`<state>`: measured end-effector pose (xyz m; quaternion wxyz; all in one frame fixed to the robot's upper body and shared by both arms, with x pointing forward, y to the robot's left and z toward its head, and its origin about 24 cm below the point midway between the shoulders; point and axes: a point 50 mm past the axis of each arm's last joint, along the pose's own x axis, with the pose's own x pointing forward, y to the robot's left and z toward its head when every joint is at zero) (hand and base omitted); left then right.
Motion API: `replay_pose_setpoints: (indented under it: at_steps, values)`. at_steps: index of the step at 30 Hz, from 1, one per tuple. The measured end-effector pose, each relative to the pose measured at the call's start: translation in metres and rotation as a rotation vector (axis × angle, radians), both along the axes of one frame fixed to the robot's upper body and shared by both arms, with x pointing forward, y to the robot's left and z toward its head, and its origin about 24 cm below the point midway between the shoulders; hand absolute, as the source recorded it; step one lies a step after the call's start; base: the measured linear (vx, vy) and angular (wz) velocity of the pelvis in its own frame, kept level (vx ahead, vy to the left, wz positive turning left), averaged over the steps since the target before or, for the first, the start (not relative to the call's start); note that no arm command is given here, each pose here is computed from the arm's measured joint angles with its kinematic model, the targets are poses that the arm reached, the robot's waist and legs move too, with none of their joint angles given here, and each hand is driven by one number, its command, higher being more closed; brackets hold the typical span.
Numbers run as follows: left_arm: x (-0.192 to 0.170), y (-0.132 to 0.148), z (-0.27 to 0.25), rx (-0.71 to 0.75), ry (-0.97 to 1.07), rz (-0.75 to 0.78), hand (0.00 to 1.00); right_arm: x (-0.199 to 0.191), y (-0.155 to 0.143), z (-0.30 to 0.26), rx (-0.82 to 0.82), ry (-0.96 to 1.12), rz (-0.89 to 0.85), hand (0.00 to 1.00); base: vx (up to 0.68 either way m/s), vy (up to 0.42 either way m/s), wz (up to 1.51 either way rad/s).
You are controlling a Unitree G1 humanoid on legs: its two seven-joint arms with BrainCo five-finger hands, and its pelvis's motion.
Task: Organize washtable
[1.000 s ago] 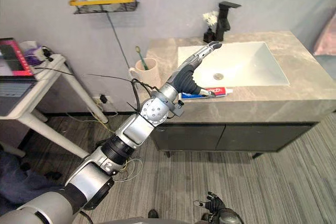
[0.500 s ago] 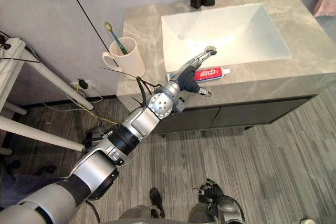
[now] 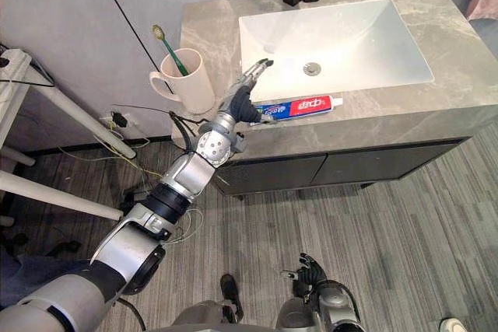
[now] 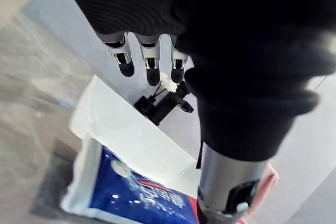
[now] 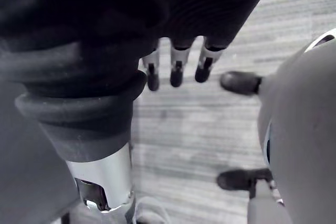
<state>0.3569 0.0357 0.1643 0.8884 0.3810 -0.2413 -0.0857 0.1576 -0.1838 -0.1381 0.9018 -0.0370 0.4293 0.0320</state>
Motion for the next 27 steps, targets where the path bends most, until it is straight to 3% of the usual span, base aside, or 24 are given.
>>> replay_pose_setpoints:
  at_steps: [27]
  values:
    - [-0.006,0.002,-0.029,-0.018,0.101,-0.008,0.0,0.004,0.0,0.002,0.007,-0.028,-0.018,0.0,-0.02,-0.01,-0.01]
